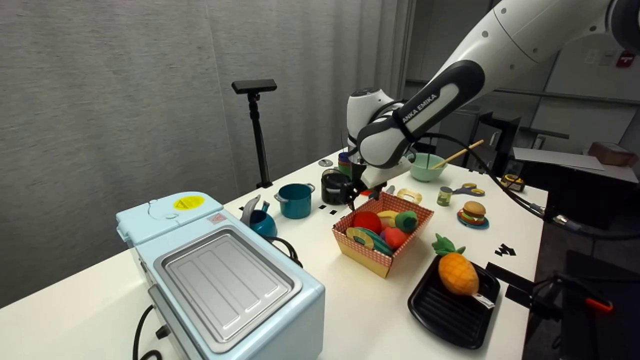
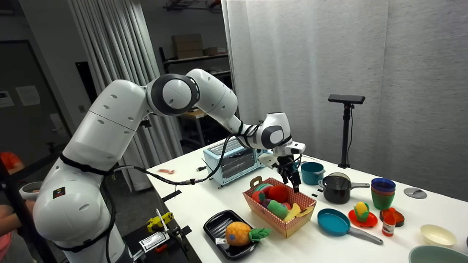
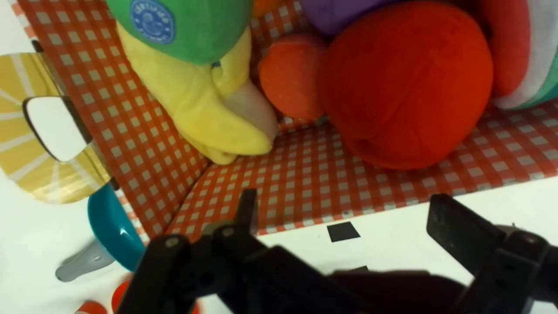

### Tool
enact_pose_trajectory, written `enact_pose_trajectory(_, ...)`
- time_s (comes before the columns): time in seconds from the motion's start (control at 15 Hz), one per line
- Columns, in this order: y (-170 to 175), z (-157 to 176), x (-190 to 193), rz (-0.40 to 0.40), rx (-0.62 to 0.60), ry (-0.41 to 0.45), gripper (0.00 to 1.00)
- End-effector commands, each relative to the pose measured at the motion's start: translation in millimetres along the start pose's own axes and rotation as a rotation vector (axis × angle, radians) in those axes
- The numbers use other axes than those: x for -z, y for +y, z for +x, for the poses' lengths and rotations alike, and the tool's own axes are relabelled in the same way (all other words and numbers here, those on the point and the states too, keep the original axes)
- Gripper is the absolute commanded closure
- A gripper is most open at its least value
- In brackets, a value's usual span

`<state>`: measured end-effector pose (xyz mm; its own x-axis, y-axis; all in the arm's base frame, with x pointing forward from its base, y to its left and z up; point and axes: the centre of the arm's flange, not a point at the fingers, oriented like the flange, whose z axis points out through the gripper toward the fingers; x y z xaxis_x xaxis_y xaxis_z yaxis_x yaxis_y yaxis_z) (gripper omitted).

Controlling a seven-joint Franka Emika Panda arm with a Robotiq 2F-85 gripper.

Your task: Remove the yellow and red objects from the brown box and put them in the black tray

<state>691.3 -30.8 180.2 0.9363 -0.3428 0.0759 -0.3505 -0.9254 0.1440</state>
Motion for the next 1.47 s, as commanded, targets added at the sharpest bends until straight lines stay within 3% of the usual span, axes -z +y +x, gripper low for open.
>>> enact_pose_trajectory(0.0, 15.4, -13.3, 28.0, 0.032, 0.014, 0.017, 0.0)
enact_pose_trajectory(0.33, 17.8, -20.0, 42.6, 0.034, 0.036, -0.04, 0.0)
enact_pose_trajectory(0.4, 17.4, -29.7, 22.2, 0.025, 0.042, -0.05, 0.0)
enact_pose_trajectory(0.73, -0.3, -51.8, -6.6, 0.021, 0.089, -0.131, 0.0)
enact_pose_trajectory(1.13, -45.5, -70.5, -4.2, 0.049, 0.147, -0.138, 0.0)
enact_pose_trajectory(1.4, -57.4, -76.0, -1.9, 0.036, 0.154, -0.129, 0.0)
